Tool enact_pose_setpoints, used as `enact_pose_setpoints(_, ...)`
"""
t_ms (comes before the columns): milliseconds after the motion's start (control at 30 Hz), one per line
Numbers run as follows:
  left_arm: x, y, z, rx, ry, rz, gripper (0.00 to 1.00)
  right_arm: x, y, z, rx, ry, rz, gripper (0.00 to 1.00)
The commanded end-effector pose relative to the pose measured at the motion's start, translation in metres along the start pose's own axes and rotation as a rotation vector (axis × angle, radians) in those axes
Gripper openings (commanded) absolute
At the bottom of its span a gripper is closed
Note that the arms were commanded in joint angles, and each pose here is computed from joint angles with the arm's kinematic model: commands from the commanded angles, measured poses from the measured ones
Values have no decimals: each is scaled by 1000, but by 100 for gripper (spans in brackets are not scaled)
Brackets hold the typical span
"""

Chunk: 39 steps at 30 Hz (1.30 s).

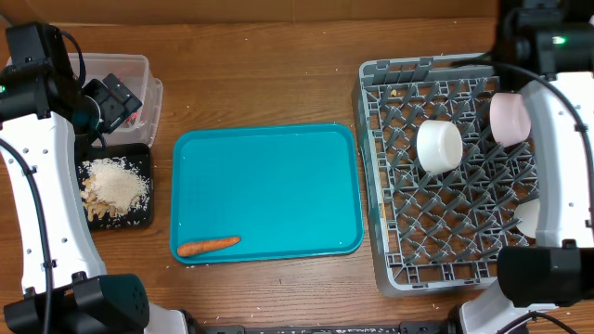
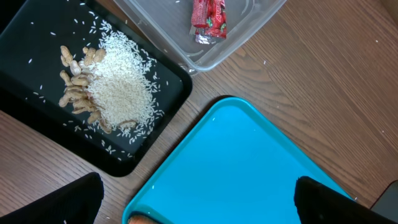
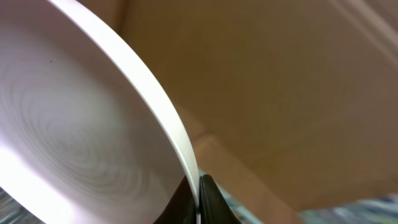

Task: Sort waste into correct bins and load items into the dishwasher
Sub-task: 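Place the white plate upright in the rack's right side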

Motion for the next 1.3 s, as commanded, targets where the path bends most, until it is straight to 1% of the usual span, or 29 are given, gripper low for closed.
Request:
enact_pose_setpoints(0, 3, 2, -4, -4, -21, -15, 100, -15, -37, -14, -55, -66, 179, 4)
enact_pose_setpoints(233, 3, 2, -6, -4, -27, -16, 100, -64, -65, 9, -32, 8, 306, 4)
enact_pose_setpoints(500, 3, 1, -5, 38, -23, -9, 100, -101, -56, 73, 88, 127, 328, 4)
enact_pose_setpoints(633, 3, 1, -6, 49, -27, -7, 100, -108, -39, 106, 127, 196, 264, 4)
enact_pose_setpoints(767, 3, 1, -6, 49, -27, -8, 100, -113, -29, 129, 145, 250, 216, 4)
enact_pose_setpoints(967, 3, 1, -6, 49, -26, -7, 100, -116, -15, 144, 128, 295, 149, 4)
enact_pose_setpoints(1033, 3, 1, -5, 49, -24, -8, 100, -116, -7, 148, 109, 318, 101, 7)
enact_pose_setpoints(1067, 3, 1, -5, 51, -23, -9, 100, -115, -1, 150, 99, 330, 72, 13)
enact_pose_setpoints(1133, 3, 1, -5, 53, -22, -9, 100, -113, 8, 152, 85, 346, 29, 42)
enact_pose_setpoints(1167, 3, 1, -5, 53, -22, -9, 100, -113, 9, 153, 85, 349, 21, 74)
enact_pose_setpoints(1200, 3, 1, -5, 53, -22, -9, 100, -112, 10, 153, 86, 348, 20, 93)
enact_pose_setpoints(1267, 3, 1, -5, 53, -22, -9, 100, -111, 11, 152, 84, 344, 16, 100)
Point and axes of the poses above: each gripper's point midway between its finger pads, its own x axis back along the fingers, its own y axis along the line the jaws close on, z = x × y, the point moved 1 cm from there along x, back along the fingers, and after that the axes turned 10 degrees about -x, right-handed, at the moved point
